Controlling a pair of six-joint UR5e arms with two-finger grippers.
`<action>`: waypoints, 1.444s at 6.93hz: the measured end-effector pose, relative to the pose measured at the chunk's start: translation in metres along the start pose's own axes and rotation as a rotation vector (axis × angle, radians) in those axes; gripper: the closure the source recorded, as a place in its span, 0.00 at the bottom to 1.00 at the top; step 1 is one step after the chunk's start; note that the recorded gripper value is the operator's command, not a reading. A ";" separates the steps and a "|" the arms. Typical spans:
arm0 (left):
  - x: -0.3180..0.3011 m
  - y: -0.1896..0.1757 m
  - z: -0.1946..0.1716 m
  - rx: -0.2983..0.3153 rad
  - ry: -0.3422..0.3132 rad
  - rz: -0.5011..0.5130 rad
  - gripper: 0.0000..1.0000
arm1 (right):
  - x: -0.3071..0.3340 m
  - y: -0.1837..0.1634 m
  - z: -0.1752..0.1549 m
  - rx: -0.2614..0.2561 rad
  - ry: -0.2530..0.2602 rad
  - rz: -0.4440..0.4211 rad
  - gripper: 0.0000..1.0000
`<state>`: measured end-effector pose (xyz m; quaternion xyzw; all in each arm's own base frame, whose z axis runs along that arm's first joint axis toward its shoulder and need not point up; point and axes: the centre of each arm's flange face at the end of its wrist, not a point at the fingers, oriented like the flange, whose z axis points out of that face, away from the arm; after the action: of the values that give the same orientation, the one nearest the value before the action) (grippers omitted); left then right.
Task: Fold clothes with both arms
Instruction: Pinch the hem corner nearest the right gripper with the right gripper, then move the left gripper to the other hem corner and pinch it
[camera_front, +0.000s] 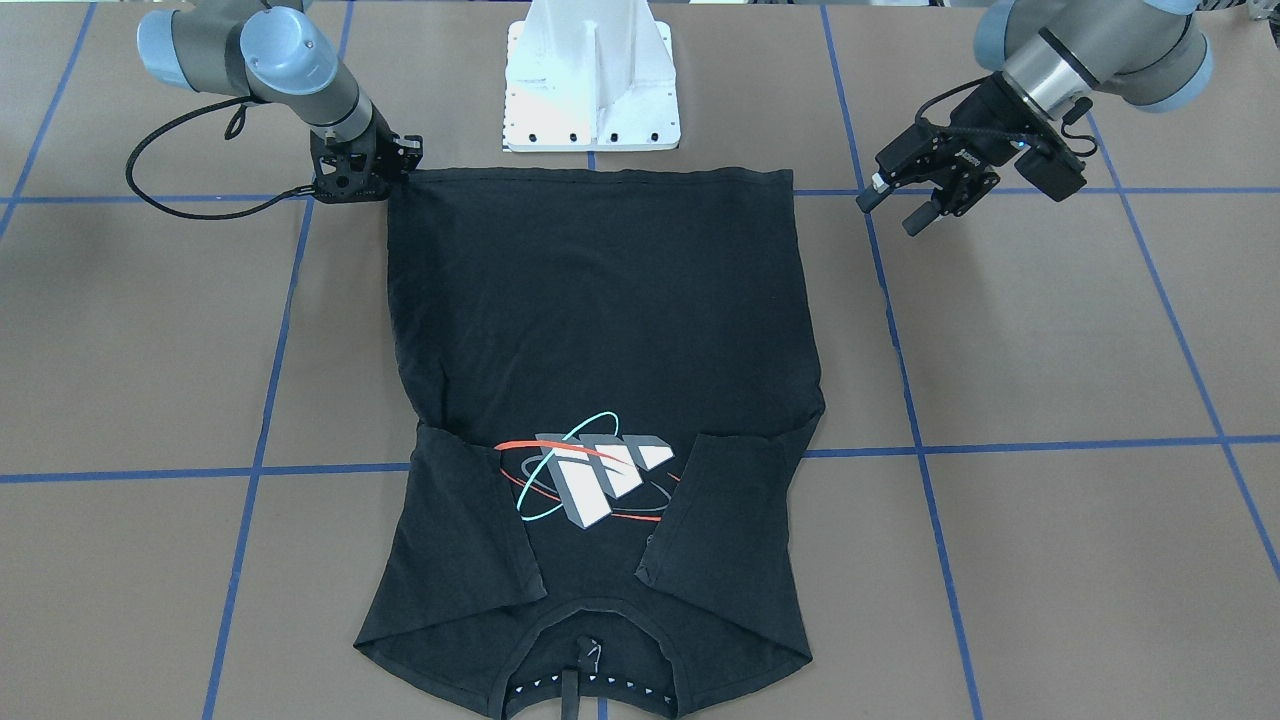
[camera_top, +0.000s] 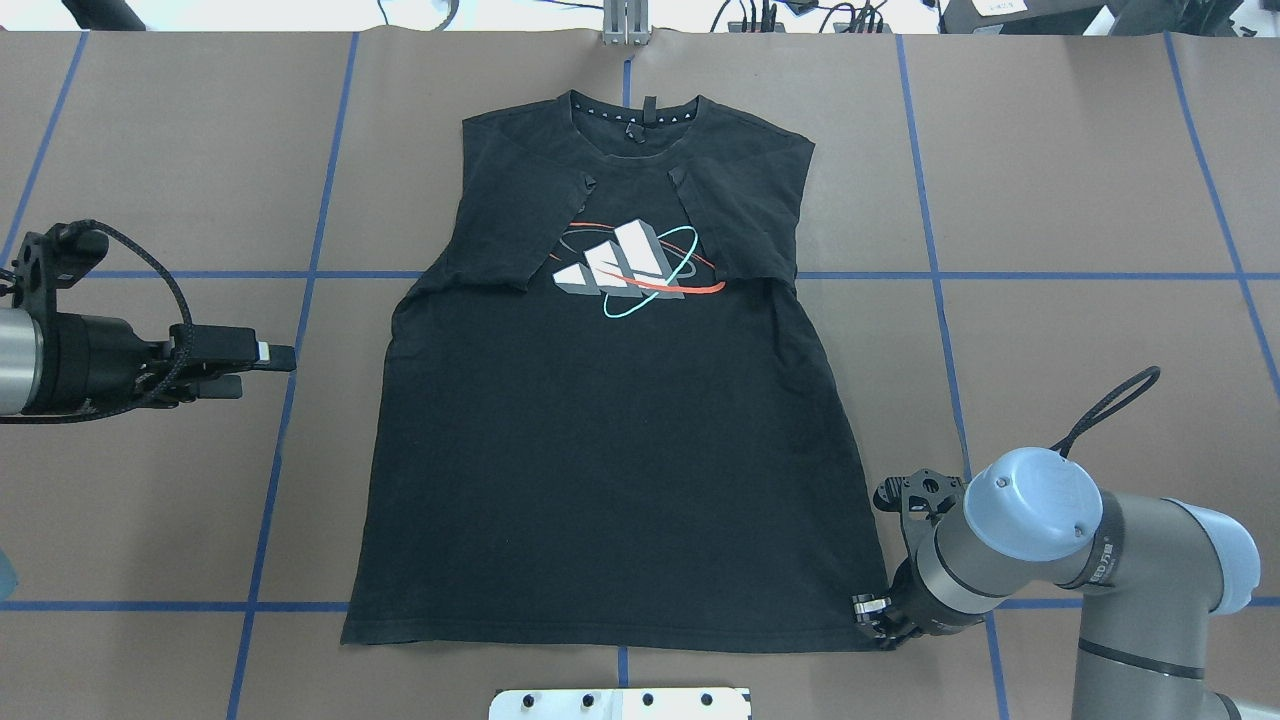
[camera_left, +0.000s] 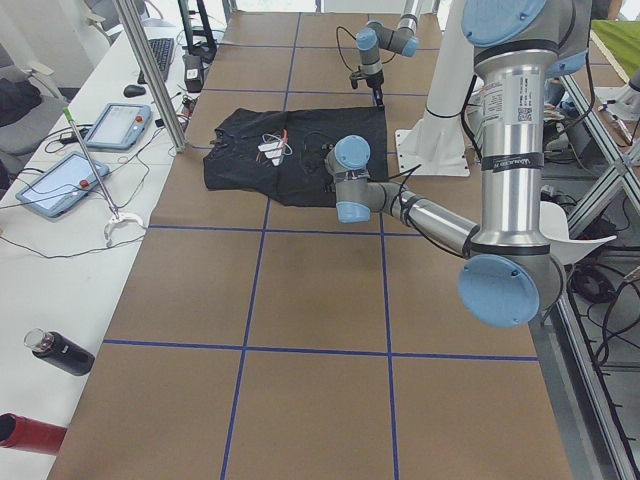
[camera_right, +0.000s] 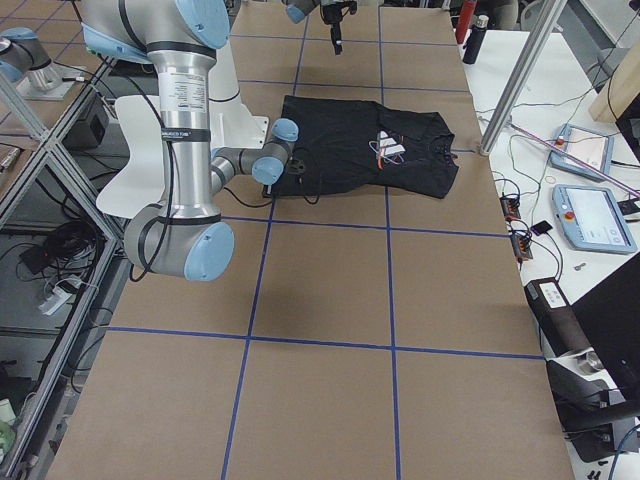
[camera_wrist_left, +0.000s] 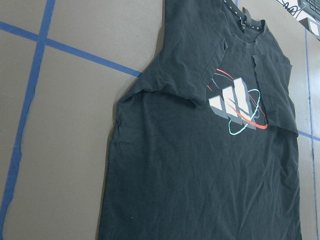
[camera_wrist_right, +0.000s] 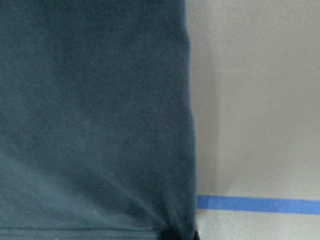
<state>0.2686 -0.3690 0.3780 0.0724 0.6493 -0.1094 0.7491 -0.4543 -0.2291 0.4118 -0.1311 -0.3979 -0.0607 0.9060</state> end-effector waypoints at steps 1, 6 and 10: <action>0.000 0.000 0.000 0.000 0.000 0.000 0.00 | -0.001 0.000 -0.001 0.000 0.000 0.002 1.00; 0.002 0.010 -0.002 -0.017 0.001 -0.003 0.00 | -0.025 0.003 -0.042 0.010 -0.092 -0.019 1.00; -0.005 0.082 0.039 -0.101 -0.039 -0.152 0.00 | -0.045 -0.002 -0.094 0.041 -0.197 -0.015 1.00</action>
<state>0.3262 -0.2992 0.3857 -0.0172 0.6430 -0.1346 0.7538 -0.4192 -0.2571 0.3178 -0.1150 -0.4870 -0.0462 0.8646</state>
